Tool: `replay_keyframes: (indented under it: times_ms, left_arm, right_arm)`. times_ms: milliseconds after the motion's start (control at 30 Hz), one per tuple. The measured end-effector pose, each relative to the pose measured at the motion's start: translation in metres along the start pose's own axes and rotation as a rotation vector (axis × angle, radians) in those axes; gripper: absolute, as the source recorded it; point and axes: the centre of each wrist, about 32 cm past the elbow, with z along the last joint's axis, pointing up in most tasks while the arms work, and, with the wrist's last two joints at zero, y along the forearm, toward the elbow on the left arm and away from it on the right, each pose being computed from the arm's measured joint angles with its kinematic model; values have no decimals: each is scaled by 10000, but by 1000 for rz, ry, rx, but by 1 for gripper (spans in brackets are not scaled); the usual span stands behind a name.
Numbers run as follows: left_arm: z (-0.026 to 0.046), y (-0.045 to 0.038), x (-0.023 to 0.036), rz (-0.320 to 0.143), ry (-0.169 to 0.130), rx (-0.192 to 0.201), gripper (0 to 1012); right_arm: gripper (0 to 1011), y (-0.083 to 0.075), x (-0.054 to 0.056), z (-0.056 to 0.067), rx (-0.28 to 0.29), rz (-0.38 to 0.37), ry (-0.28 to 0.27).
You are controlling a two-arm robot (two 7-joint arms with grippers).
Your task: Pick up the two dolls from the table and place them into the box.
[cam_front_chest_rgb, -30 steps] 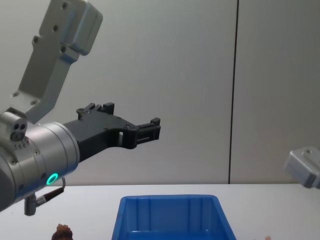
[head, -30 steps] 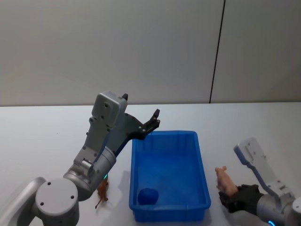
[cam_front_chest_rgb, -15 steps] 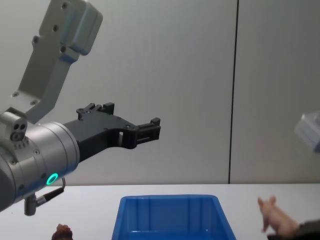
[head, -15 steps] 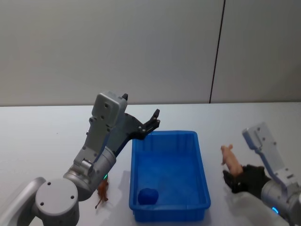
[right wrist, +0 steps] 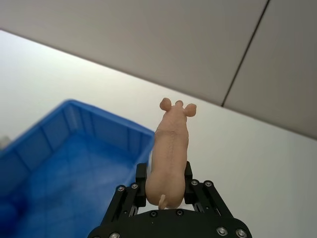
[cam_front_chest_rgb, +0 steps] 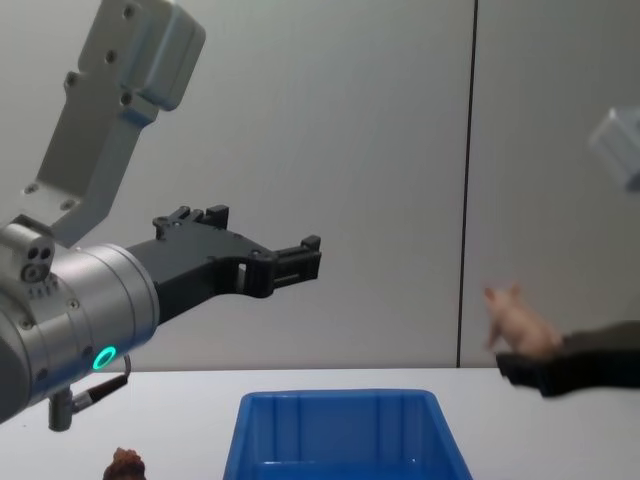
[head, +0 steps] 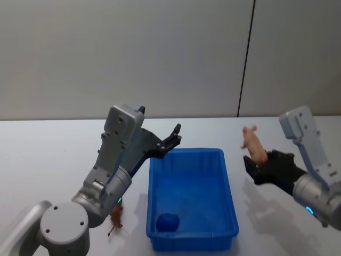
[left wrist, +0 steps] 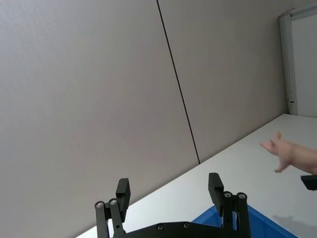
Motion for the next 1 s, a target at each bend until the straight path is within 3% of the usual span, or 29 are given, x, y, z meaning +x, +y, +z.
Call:
replay_keyframes:
  times_ms: [333,700,833,1000]
  left_arm:
    - [0,0,0,0,0,0,1001]
    - [0,0,0,0,0,0,1001]
    - [0,0,0,0,0,0,1001]
    - [0,0,0,0,0,0,1001]
  right_arm:
    - [383,74,23,240,70,116,10]
    - [383,229,-8,415,20,274,43]
    - [458,292,-29,465,-13,327,56]
    - [636,383,-61,519,-59,398,76]
